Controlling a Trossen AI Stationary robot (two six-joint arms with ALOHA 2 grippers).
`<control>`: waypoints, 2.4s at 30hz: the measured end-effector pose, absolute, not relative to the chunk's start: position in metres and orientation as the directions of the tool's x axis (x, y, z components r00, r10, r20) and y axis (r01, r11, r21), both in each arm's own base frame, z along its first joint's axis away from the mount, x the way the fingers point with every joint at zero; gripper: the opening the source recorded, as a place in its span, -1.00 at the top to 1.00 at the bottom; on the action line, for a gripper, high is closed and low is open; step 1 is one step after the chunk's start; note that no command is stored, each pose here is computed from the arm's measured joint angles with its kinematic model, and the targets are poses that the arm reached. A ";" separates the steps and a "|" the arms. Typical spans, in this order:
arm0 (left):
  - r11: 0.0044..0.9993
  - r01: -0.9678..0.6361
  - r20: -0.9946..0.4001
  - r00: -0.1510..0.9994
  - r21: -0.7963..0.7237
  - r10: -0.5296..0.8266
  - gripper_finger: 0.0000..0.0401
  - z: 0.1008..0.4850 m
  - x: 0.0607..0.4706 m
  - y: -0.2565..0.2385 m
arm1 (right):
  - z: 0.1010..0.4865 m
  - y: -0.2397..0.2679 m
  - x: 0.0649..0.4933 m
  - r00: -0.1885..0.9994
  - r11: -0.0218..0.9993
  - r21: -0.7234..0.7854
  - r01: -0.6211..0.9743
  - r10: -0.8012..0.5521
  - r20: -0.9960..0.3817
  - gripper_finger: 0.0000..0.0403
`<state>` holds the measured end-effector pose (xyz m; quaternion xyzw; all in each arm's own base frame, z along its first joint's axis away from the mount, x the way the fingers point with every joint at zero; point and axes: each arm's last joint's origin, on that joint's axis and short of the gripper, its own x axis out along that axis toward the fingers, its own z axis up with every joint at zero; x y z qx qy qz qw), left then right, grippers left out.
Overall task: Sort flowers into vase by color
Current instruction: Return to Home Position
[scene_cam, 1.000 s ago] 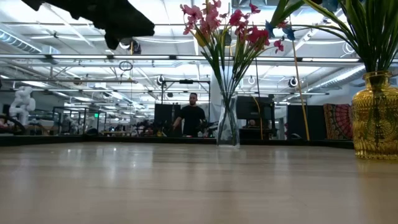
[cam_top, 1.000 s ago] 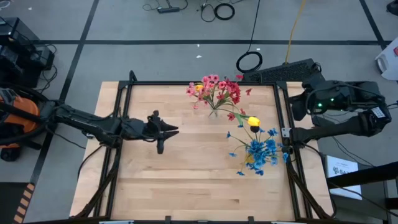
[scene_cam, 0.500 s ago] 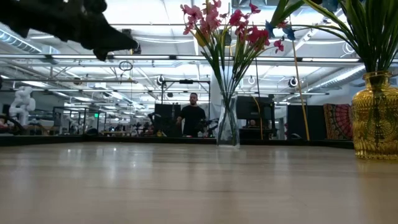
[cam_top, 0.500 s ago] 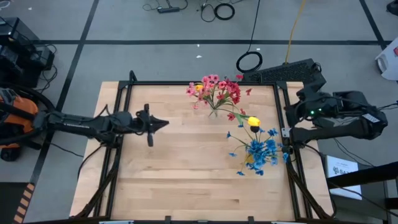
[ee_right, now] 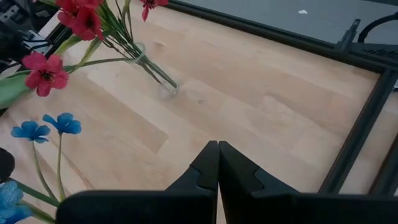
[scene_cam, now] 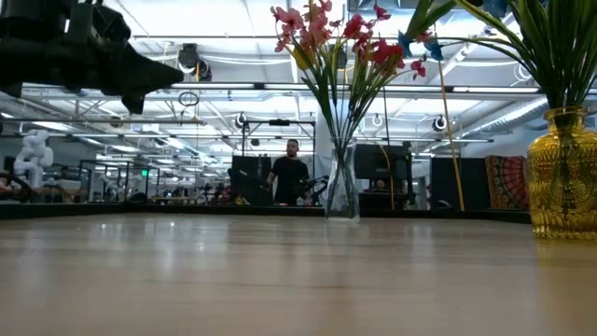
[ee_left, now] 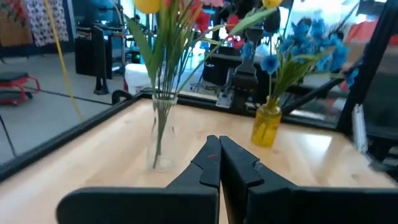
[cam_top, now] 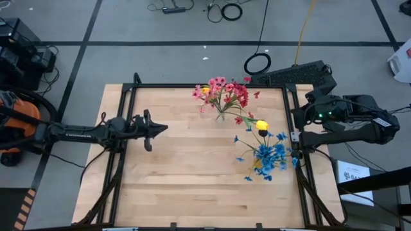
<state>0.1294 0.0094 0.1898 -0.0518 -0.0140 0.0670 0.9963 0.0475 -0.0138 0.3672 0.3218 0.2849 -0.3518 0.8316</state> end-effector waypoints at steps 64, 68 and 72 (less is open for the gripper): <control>0.974 -0.021 0.117 0.992 -0.225 0.048 0.95 0.178 0.104 0.005 | 0.172 -0.023 0.107 0.983 0.953 0.241 0.182 -0.177 -0.043 1.00; 0.974 -0.021 0.117 0.992 -0.225 0.048 0.95 0.178 0.104 0.005 | 0.176 -0.022 0.100 0.984 0.958 0.228 0.171 -0.176 0.000 1.00; 0.974 -0.021 0.117 0.992 -0.225 0.048 0.95 0.178 0.104 0.005 | 0.177 -0.020 0.093 0.987 0.965 0.219 0.147 -0.157 0.028 1.00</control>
